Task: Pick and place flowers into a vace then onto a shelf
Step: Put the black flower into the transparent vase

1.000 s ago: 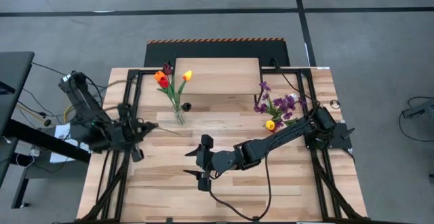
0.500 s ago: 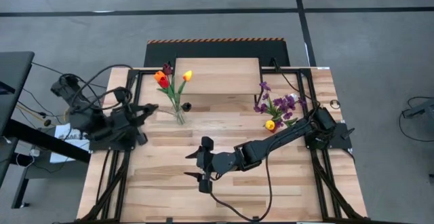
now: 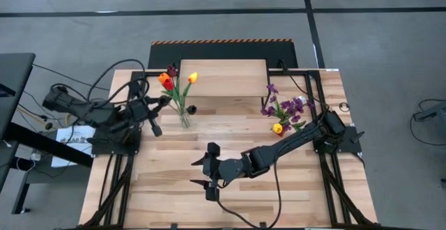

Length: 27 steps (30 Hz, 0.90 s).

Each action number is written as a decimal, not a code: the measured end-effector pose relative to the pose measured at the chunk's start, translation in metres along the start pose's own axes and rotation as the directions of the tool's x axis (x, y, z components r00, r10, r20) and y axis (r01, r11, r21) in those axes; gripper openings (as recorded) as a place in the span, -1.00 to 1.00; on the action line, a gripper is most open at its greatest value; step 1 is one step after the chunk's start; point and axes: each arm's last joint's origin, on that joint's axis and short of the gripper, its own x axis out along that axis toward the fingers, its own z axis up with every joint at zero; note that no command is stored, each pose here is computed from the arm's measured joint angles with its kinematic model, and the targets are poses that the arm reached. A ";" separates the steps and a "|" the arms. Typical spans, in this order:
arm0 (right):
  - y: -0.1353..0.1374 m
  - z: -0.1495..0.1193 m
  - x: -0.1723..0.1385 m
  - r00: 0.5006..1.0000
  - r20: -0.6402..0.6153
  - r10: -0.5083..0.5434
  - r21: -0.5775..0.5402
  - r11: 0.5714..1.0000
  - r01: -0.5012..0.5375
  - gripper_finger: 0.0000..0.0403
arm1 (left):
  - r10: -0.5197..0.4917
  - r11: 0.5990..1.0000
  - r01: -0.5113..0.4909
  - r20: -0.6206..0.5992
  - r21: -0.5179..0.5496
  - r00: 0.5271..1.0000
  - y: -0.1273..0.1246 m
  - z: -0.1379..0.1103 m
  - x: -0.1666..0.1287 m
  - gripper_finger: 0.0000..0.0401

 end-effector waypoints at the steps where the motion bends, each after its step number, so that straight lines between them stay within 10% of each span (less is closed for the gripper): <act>1: 0.001 0.000 0.000 1.000 0.000 0.001 -0.001 1.000 -0.001 0.27 | 0.008 1.000 -0.008 -0.004 0.001 1.000 0.001 -0.001 0.001 -1.00; 27: 0.001 -0.001 0.000 1.000 -0.006 0.002 -0.003 1.000 -0.002 0.27 | 0.032 0.999 -0.032 -0.011 -0.029 0.999 0.019 0.006 0.004 -1.00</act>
